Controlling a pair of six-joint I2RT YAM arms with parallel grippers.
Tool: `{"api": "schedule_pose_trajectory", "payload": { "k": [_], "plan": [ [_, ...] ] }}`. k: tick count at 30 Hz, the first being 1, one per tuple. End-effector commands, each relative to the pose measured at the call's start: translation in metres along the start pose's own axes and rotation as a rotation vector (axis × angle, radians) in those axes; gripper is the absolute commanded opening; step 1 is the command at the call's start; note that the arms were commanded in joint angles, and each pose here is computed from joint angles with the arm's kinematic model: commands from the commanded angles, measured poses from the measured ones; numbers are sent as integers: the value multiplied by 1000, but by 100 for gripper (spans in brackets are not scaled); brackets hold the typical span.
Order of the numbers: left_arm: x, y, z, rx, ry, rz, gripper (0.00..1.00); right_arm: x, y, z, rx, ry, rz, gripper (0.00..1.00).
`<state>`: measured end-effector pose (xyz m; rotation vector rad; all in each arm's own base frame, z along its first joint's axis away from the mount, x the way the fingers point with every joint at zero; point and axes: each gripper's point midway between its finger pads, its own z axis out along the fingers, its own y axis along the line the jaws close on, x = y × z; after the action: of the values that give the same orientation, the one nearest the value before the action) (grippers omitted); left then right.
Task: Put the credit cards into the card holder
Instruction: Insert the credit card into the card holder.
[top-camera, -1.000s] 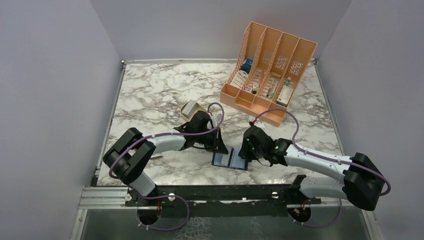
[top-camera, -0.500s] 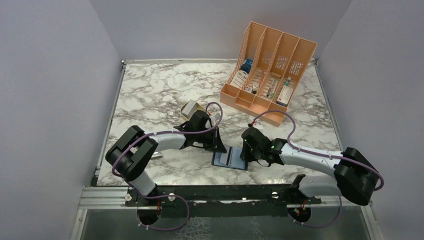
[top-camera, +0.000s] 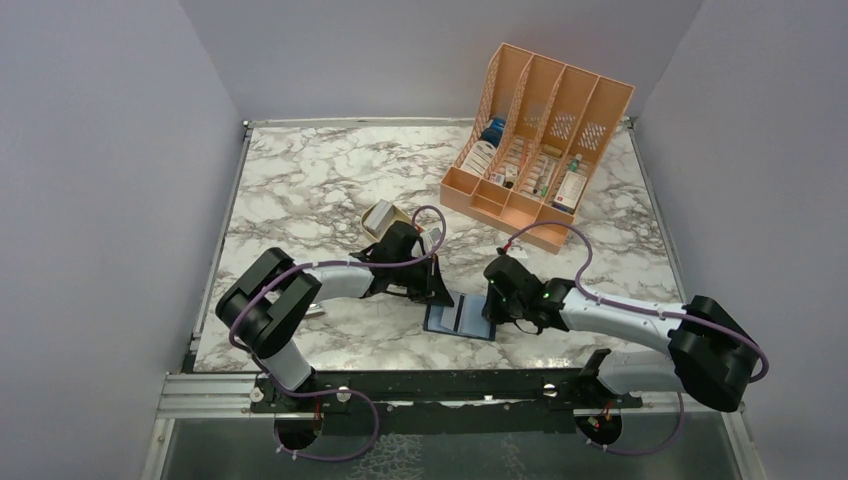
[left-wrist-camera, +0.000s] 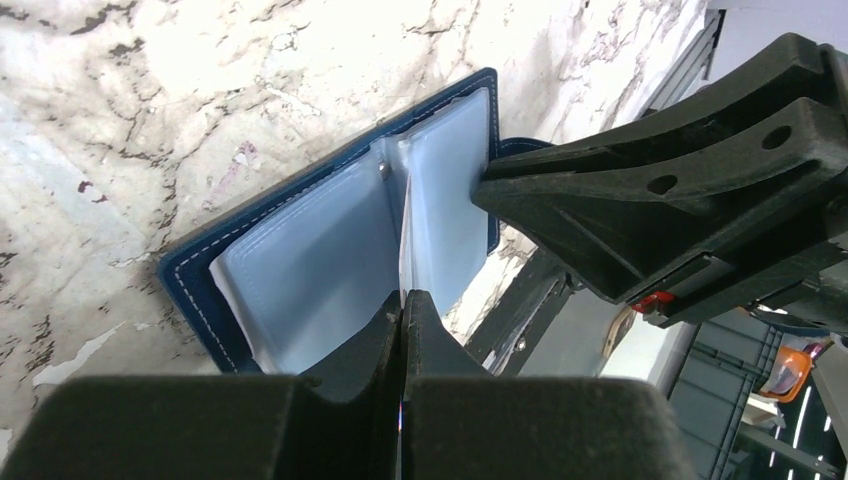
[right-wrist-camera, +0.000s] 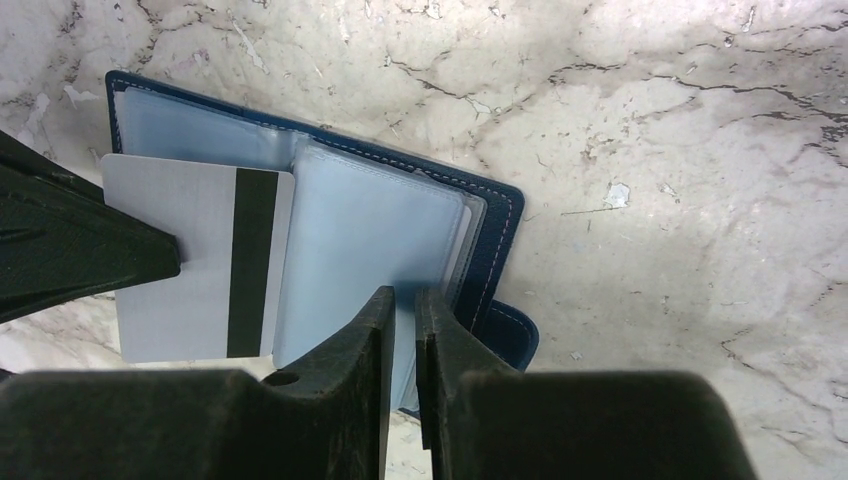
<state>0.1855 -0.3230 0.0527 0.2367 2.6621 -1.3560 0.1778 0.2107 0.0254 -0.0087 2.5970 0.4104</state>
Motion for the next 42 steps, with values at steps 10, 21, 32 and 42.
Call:
{"api": "schedule_pose_trajectory", "payload": {
  "k": [10, 21, 32, 42],
  "plan": [
    [3, -1, 4, 22, 36, 0, 0, 1, -10, 3, 27, -15, -8, 12],
    [2, -8, 7, 59, 52, -15, 0, 5, -9, 5, 13, -6, 0, 12],
    [2, -7, 8, 56, 34, -77, 0, 4, -9, 3, 7, -14, -11, 13],
    [-3, 0, 11, 30, -12, -106, 0, 4, -2, -4, -39, -14, 14, 24]
  ]
}}
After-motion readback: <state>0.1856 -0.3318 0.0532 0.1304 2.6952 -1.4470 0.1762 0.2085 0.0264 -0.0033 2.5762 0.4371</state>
